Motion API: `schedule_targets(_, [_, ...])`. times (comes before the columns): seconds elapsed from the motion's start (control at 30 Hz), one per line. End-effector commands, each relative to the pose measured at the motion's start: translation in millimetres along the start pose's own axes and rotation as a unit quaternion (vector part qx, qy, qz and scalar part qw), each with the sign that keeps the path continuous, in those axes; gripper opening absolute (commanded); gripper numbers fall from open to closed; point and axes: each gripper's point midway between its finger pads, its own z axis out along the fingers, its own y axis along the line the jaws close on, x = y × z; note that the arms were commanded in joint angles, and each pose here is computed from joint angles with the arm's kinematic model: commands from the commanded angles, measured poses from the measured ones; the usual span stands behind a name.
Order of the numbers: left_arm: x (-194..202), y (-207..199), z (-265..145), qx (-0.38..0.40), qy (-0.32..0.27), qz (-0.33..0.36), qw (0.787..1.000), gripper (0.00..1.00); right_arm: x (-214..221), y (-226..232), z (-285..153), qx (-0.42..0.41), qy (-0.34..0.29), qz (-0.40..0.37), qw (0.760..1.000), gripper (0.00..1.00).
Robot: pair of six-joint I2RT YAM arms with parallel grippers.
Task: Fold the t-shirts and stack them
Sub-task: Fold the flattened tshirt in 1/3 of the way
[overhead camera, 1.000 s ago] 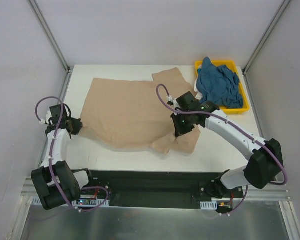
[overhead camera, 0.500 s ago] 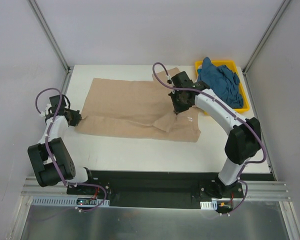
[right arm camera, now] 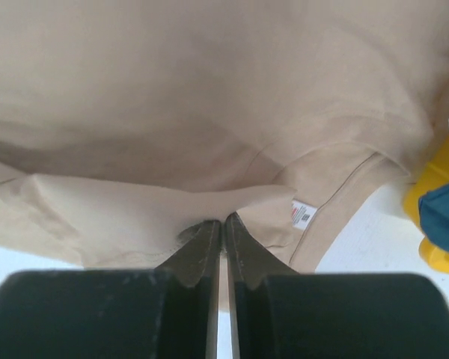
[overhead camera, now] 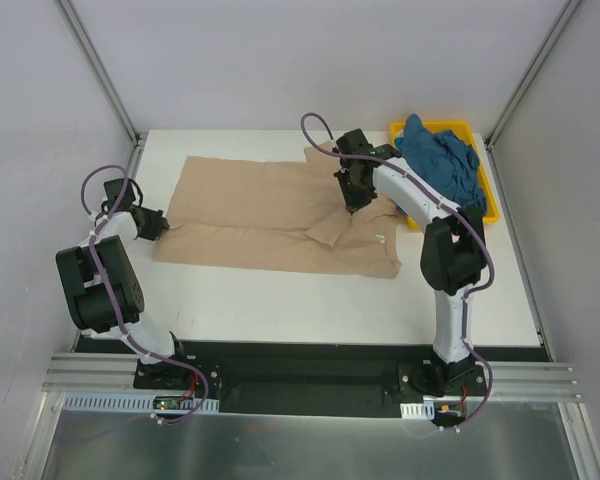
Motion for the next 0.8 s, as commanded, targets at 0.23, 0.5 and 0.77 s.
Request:
schedule_targets(0.23, [-22, -29, -34, 0.052, -0.063, 0.034, 0.996, 0.99, -28, -24, -2, 0.054, -0.008, 0.004, 0.998, 0.78])
schedule_targets(0.5, [1, -33, -86, 0.128, -0.055, 0.088, 0.986, 0.99, 24, 31, -29, -0.114, -0.029, 0.041, 0.992, 0.96])
schedule_targets(0.77, [33, -6, -93, 0.142, -0.017, 0.11, 0.984, 0.99, 40, 78, -12, -0.205, -0.013, 0.057, 0.977, 0.96])
